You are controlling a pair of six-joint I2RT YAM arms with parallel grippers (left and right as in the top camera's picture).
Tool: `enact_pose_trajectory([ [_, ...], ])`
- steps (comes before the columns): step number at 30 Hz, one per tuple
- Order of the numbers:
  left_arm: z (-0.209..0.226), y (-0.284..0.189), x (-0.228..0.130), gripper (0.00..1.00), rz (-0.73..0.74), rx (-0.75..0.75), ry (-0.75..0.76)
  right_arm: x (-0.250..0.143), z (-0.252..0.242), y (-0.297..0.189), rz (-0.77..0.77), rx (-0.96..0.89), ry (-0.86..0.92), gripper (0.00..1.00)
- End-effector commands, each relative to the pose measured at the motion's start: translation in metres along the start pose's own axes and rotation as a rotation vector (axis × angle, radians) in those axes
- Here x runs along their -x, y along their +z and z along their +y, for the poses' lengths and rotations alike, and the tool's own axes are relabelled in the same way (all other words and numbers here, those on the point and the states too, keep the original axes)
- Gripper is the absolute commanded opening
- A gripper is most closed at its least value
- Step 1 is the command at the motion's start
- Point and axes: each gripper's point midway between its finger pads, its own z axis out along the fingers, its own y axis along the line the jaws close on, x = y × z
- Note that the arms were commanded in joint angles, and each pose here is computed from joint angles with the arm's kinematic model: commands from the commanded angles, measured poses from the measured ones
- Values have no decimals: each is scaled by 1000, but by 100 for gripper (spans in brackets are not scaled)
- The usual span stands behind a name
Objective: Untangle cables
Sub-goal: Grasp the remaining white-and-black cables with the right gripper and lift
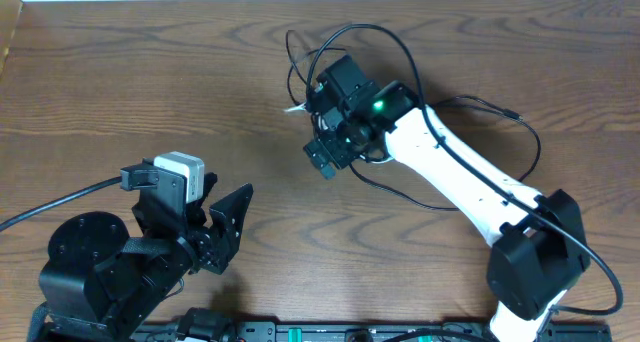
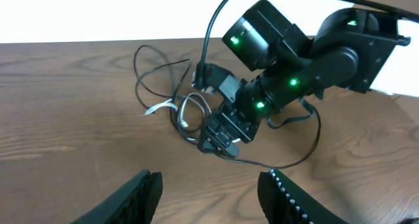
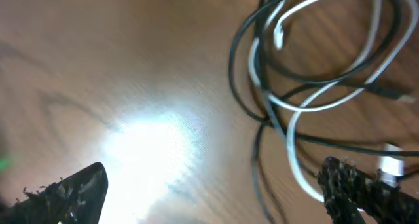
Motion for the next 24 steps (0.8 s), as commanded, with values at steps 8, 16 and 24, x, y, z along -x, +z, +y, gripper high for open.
enact_pose_trajectory([
  [8,3,-1,-7,53,33,16,-21,43,-73,-9,-196,-275,149,95],
  [16,3,-1,-9,52,39,17,-23,54,-89,15,-238,-196,315,88],
  [24,3,-1,-9,53,42,18,-24,85,-52,51,-308,82,214,81],
])
